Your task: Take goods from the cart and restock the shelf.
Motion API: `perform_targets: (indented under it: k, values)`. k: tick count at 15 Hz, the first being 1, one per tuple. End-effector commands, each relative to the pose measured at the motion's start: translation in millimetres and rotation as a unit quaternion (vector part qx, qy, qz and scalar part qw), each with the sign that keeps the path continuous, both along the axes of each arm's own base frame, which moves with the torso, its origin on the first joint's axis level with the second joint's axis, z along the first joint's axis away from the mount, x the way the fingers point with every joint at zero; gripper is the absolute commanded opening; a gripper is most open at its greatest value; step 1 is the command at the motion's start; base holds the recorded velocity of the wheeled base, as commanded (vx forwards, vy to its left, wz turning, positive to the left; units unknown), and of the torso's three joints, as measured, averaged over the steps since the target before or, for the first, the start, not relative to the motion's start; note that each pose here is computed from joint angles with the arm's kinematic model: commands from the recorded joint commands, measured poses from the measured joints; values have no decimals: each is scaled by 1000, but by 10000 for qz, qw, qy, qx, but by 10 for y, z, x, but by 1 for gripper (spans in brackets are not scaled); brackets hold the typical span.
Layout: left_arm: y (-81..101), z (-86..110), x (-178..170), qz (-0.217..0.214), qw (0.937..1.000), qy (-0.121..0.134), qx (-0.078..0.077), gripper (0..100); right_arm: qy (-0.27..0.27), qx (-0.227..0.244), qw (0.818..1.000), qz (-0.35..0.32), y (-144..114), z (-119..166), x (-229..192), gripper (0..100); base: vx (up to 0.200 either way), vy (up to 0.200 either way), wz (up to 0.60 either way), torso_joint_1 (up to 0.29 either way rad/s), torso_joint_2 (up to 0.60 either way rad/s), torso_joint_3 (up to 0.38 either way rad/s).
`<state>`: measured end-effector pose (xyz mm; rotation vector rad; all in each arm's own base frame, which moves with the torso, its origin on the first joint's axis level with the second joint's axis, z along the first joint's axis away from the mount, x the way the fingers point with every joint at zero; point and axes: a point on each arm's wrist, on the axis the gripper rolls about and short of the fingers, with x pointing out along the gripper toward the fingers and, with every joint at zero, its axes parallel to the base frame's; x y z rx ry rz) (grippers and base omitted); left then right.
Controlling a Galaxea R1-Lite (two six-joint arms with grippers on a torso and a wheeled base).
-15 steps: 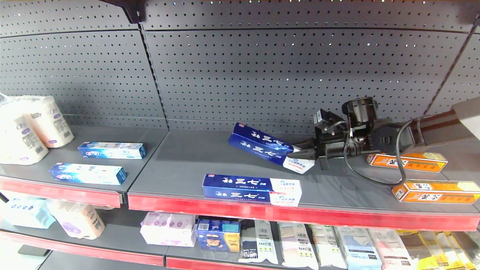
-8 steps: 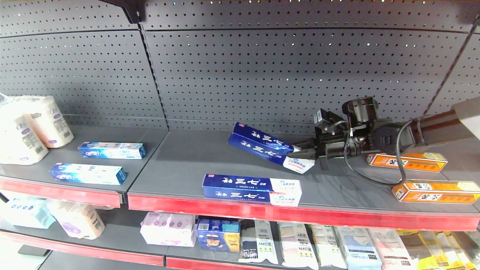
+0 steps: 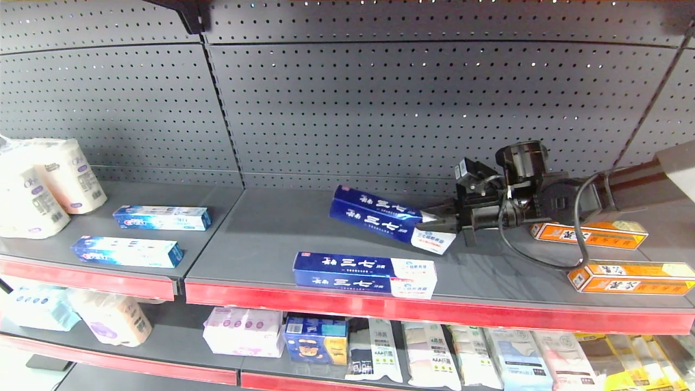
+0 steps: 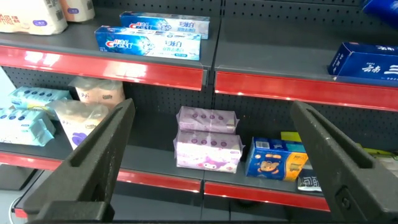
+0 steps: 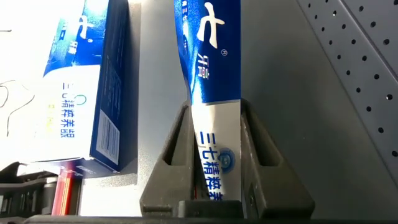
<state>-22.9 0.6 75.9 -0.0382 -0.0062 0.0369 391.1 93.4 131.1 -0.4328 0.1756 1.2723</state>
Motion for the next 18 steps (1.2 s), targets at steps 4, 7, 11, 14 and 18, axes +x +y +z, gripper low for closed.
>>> perform_targets:
  k: [4, 7, 11, 14, 18]
  values:
    - [0, 1, 1, 7, 10000, 5, -1, 100, 22, -13, 10000, -24, -14, -12, -2, 100, 0, 0, 0, 0, 0, 0]
    - [0, 1, 1, 7, 10000, 5, -1, 100, 44, -14, 10000, -42, -28, -15, -11, 100, 0, 0, 0, 0, 0, 0]
    - [0, 1, 1, 7, 10000, 5, -1, 100, 237, -32, 9989, -416, -249, 66, -159, 100, 0, 0, 0, 0, 0, 0]
    - [0, 1, 1, 7, 10000, 5, -1, 100, 358, -67, 9954, -887, -474, 146, -290, 100, 0, 0, 0, 0, 0, 0]
    - [0, 1, 1, 7, 10000, 5, -1, 100, 781, 38, 9813, -1758, -547, 325, -376, 100, 0, 0, 0, 0, 0, 0]
